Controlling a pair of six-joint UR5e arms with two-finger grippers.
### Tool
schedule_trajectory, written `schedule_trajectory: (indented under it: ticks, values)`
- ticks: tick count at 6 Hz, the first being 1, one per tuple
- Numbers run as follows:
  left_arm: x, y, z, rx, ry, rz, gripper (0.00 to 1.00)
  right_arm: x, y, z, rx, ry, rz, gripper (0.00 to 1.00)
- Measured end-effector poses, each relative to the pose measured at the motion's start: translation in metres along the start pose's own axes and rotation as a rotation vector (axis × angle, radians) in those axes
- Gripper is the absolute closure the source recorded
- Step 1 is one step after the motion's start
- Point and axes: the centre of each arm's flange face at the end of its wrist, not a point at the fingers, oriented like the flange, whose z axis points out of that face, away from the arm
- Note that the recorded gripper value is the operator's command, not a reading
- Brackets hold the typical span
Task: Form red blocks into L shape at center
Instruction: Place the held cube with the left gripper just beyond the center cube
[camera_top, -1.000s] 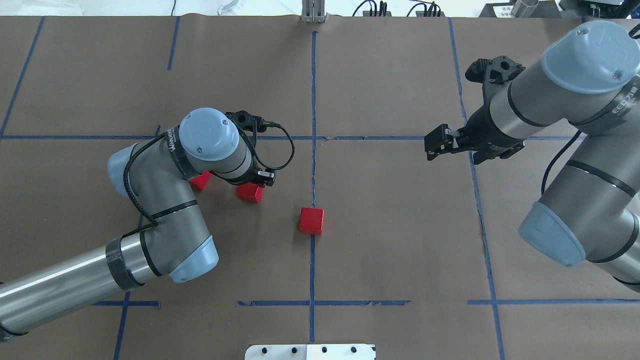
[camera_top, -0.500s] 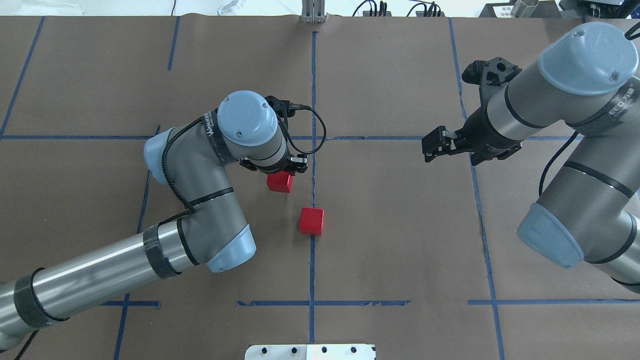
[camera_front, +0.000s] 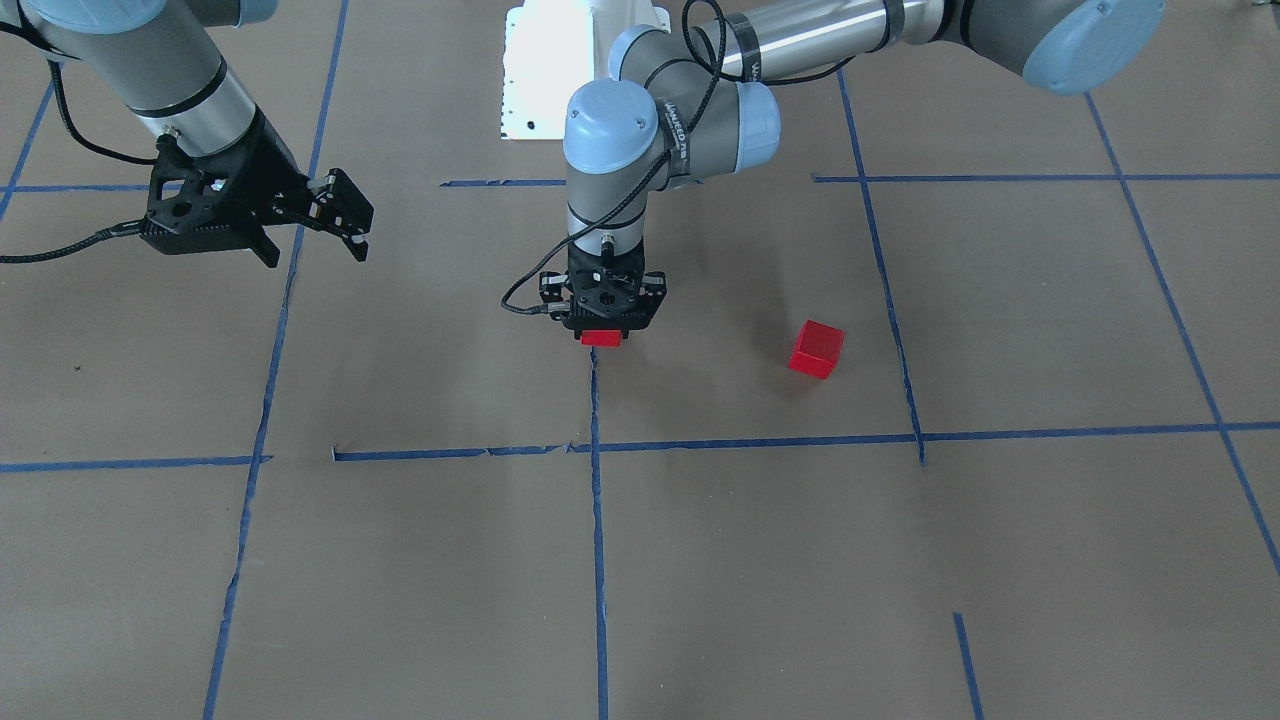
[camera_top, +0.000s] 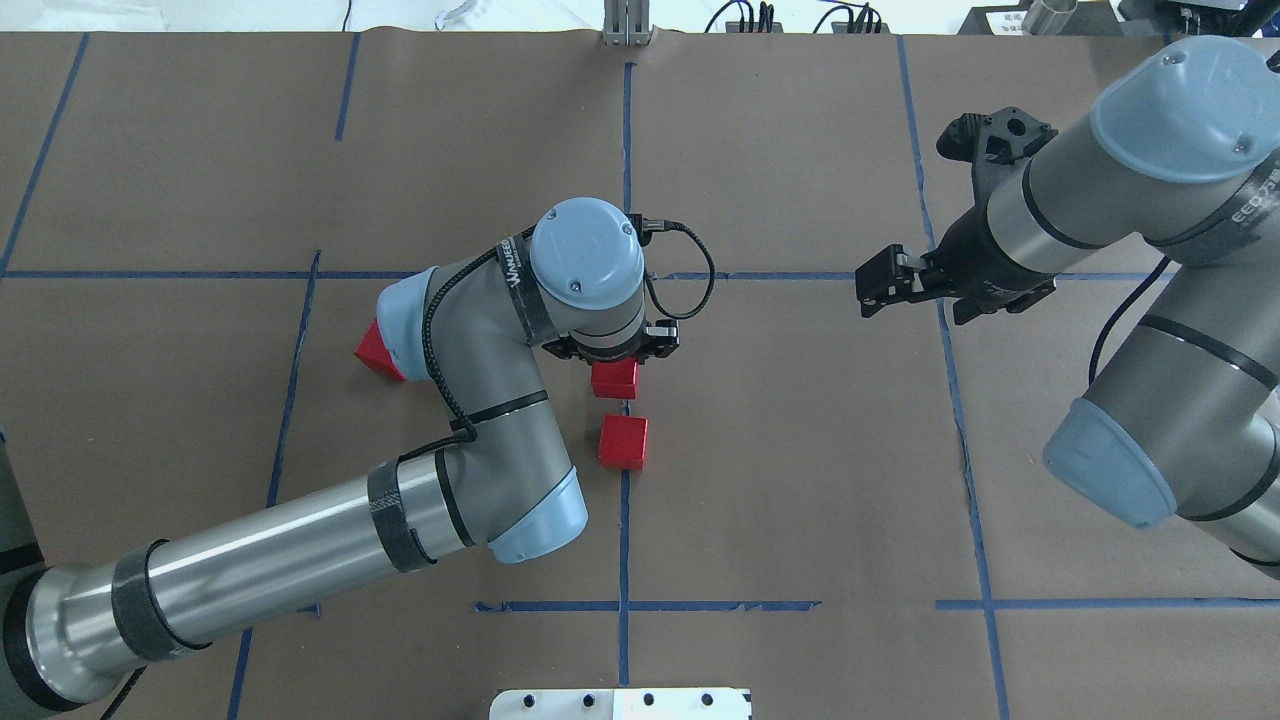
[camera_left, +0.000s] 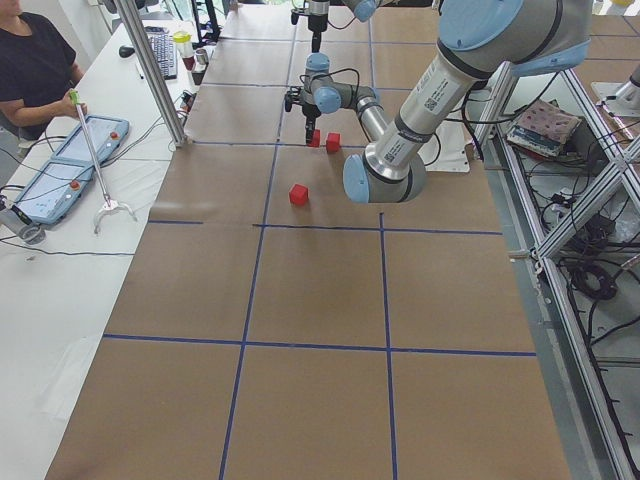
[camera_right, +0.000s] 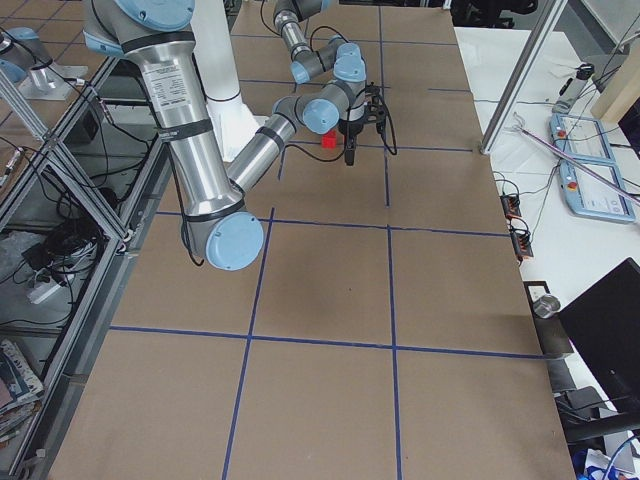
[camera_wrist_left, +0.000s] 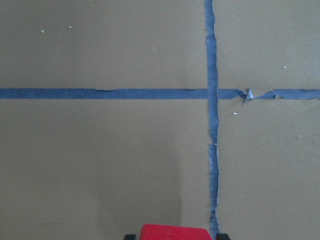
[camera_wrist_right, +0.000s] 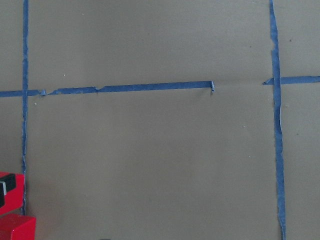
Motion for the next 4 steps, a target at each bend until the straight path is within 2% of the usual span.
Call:
schedule_trajectory:
  ticks: [4]
  values:
    - [0.0085, 0.0131, 0.0115, 0.000, -0.016, 0.008, 1.00, 0.0023, 0.0000, 0.0012, 0.000, 0.003, -0.002, 0.00]
